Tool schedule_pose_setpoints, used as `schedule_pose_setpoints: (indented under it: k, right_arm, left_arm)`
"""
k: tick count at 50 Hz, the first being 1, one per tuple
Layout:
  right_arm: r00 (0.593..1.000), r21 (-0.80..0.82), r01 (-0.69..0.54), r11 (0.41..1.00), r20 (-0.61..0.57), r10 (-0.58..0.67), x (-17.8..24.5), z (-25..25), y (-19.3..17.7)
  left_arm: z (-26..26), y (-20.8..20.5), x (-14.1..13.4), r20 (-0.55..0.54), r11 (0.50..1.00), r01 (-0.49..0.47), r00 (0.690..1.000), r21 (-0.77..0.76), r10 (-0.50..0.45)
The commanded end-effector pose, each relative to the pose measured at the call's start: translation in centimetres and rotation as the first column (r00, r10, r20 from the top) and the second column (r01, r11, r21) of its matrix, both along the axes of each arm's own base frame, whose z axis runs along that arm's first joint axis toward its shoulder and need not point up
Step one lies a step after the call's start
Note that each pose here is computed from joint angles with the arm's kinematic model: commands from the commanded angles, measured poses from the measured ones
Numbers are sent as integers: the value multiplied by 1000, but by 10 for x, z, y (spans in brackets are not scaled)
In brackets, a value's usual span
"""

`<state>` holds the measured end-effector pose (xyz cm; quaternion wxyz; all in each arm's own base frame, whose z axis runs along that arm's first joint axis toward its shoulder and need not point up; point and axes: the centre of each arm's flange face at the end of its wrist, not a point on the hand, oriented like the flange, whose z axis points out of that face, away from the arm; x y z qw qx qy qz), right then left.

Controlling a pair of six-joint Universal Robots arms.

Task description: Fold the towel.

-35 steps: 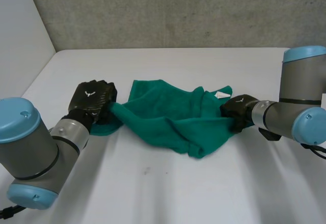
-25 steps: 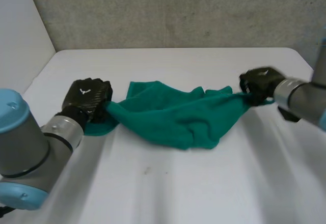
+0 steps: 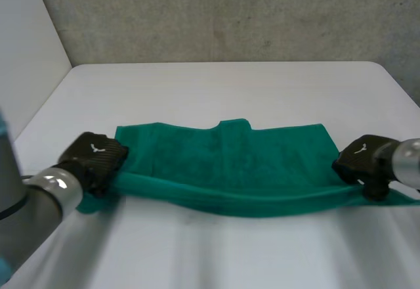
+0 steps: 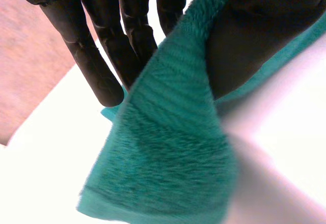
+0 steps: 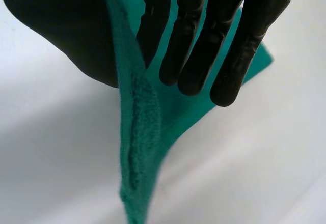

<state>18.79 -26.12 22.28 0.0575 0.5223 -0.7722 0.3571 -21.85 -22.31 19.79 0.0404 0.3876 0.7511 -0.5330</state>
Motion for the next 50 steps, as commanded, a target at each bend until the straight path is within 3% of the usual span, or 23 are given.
schedule_pose_setpoints:
  k: [1,3,4,5,7,8,9,10,12,13,14,16,19,21,22,24,25,31,33,40,50]
  right_arm:
    - [995,-186,96,978,20,-93,18,1,-64]
    - [987,-292,155,944,95,-132,22,23,-82]
    - [970,-398,217,891,193,-150,26,51,-99]
    - [942,-497,280,821,308,-134,29,82,-114]
    - [904,-580,343,739,418,-91,31,112,-125]
    - [881,-611,372,699,469,-59,32,125,-130]
    - [853,-639,406,653,521,-21,33,139,-133]
    - [822,-665,437,606,569,30,35,150,-136]
    - [781,-689,478,545,617,95,35,165,-136]
    - [761,-719,496,487,630,154,33,183,-129]
    - [758,-729,502,464,630,170,31,189,-125]
    - [760,-737,505,448,627,174,26,192,-118]
    - [770,-719,484,498,620,147,25,177,-108]
    - [782,-690,451,566,611,121,30,151,-106]
    - [786,-680,441,586,608,115,31,144,-106]
    - [790,-668,430,607,604,106,32,135,-105]
    - [798,-624,400,671,597,79,32,108,-103]
    - [816,-532,350,771,577,27,33,60,-94]
    - [832,-443,336,831,554,-40,33,18,-93]
    - [855,-296,317,901,500,-137,31,-40,-81]
    - [864,-202,315,927,465,-192,25,-52,-67]
  left_arm:
    - [-12,-67,-25,26,994,32,999,-100,-30]
    - [-4,-77,-29,23,989,35,999,-145,-32]
    - [15,-96,-35,9,969,33,999,-243,-32]
    - [42,-113,-41,-28,934,22,999,-358,-34]
    - [90,-134,-48,-106,834,-20,993,-551,-46]
    - [90,-134,-48,-106,834,-20,993,-552,-46]
    - [106,-139,-50,-137,791,-40,989,-611,-55]
    - [146,-145,-52,-232,653,-108,967,-750,-106]
    - [172,-144,-49,-294,563,-164,944,-810,-149]
    - [182,-143,-46,-318,527,-187,933,-829,-170]
    - [192,-138,-44,-353,500,-211,913,-840,-206]
    - [188,-136,-40,-373,527,-216,903,-822,-211]
    - [164,-135,-36,-392,611,-206,901,-765,-187]
    - [156,-135,-35,-391,632,-201,903,-748,-176]
    - [132,-133,-33,-384,689,-186,912,-700,-144]
    - [122,-132,-32,-380,709,-181,916,-682,-131]
    - [112,-130,-31,-374,729,-172,919,-662,-123]
    - [33,-114,-27,-327,859,-130,944,-496,-46]
    - [2,-109,-25,-305,898,-118,952,-423,-19]
    - [-58,-90,-19,-244,962,-98,969,-256,34]
    - [-71,-79,-7,-221,975,-116,973,-189,73]
